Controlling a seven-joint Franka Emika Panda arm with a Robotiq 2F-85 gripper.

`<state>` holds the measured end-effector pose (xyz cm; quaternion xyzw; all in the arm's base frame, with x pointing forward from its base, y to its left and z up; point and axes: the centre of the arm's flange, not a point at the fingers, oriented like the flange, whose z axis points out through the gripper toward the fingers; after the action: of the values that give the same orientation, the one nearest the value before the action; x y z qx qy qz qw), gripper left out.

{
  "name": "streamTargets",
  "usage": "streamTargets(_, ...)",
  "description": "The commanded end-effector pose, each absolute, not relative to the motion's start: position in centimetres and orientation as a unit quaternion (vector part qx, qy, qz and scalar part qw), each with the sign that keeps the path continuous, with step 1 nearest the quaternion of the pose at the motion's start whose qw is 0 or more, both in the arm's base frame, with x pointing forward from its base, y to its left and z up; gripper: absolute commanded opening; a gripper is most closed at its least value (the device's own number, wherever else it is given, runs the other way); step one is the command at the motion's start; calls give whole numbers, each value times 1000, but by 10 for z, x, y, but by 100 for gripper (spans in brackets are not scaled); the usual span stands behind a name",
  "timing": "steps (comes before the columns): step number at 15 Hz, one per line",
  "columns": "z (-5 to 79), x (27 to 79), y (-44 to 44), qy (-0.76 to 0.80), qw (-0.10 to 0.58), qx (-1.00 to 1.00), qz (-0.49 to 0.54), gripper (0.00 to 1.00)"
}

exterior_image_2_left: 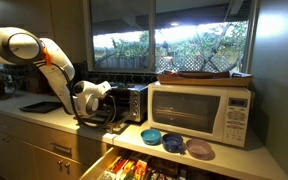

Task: Pull the tray out of the microwave on the left

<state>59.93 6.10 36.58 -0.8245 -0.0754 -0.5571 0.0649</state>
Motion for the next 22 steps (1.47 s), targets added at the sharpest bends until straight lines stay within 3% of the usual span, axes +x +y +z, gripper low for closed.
streamTargets(1, 352, 615, 63, -84, 71, -812, -573, 100)
streamTargets(6, 347, 629, 62, -81, 75, -806, -582, 100)
streamTargets(22, 363, 613, 68, -20, 123, -871, -475, 100)
